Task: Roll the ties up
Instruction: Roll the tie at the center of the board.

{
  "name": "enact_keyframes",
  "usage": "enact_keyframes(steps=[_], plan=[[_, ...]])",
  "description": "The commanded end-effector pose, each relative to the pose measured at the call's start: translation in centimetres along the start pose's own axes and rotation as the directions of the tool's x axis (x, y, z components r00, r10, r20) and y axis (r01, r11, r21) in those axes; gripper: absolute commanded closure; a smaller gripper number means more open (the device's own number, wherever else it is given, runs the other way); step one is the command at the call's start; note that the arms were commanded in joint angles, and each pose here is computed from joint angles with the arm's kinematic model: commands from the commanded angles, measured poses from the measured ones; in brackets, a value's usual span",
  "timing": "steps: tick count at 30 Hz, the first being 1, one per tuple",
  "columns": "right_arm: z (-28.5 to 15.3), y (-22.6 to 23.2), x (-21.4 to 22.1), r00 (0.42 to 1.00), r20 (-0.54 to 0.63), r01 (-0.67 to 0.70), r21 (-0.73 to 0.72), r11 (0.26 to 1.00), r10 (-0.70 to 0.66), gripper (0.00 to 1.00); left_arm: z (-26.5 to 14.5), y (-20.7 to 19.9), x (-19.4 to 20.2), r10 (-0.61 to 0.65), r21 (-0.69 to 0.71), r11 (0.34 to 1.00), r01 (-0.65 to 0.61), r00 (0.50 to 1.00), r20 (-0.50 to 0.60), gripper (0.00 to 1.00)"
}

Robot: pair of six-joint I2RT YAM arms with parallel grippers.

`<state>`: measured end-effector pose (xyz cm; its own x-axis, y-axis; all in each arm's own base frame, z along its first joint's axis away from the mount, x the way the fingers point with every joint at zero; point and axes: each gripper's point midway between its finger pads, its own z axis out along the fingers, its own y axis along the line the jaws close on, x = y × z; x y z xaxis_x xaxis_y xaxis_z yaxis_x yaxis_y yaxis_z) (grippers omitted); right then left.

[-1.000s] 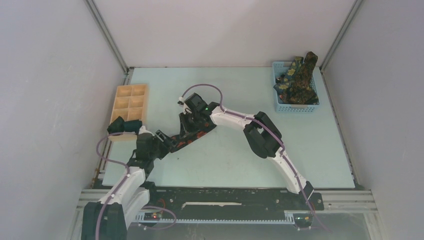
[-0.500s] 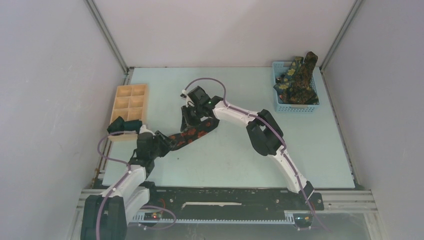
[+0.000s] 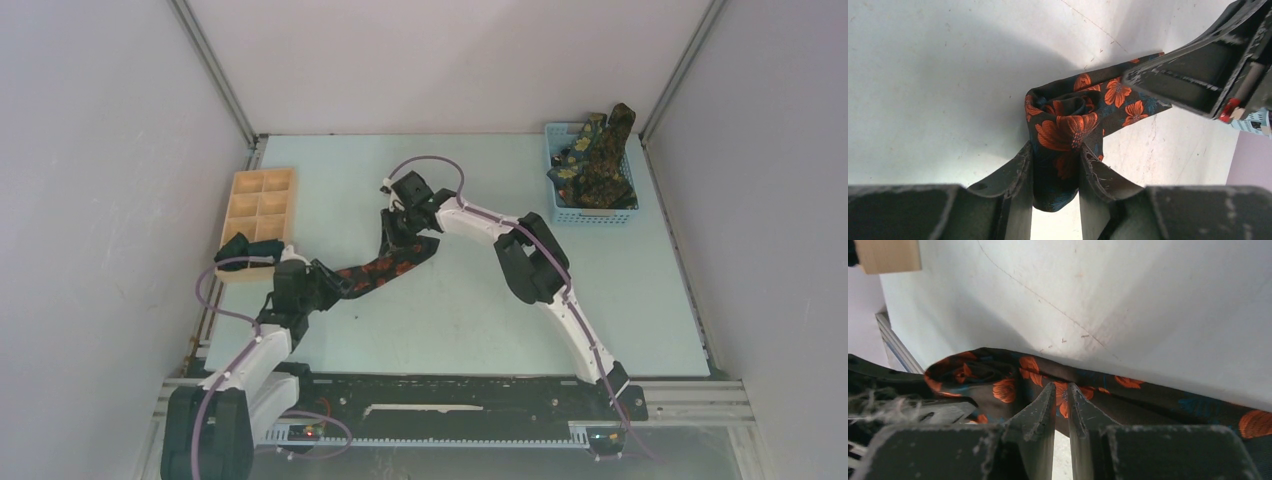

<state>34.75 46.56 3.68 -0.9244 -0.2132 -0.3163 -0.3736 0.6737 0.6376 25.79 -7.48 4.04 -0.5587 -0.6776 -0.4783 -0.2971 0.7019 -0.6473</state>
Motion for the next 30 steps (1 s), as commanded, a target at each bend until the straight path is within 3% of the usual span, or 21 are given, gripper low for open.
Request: enact_keyframes(steps=[1,9,22,26,30], plan=[[-1.1,1.3,-0.9,0.997,0.040,0.063,0.011,0.998,-0.064,0.82,-0.7,-1.7,-1.3,0.049,0.025,0.998,-0.049,0.999,0.003,0.68],[-0.6,-3.2,-0.2,1.000,0.001,0.018,0.165,0.986,-0.019,0.84,-0.6,-2.2,-0.5,0.089,0.035,0.996,-0.086,0.992,-0.086,0.69],[-3.9,-7.7,5.5,0.995,-0.052,-0.056,0.357,0.932,0.080,0.85,-0.6,-3.4,1.5,0.143,0.104,0.987,-0.125,0.972,-0.187,0.70],[-5.2,-7.6,6.0,0.995,-0.041,-0.067,0.365,0.928,0.087,0.86,-0.6,-3.8,1.8,0.158,0.115,0.984,-0.138,0.967,-0.198,0.70],[-6.1,-4.6,4.0,1.000,0.001,-0.017,0.280,0.960,0.017,0.85,-0.6,-3.9,1.5,0.175,0.095,0.983,-0.159,0.965,-0.196,0.71]])
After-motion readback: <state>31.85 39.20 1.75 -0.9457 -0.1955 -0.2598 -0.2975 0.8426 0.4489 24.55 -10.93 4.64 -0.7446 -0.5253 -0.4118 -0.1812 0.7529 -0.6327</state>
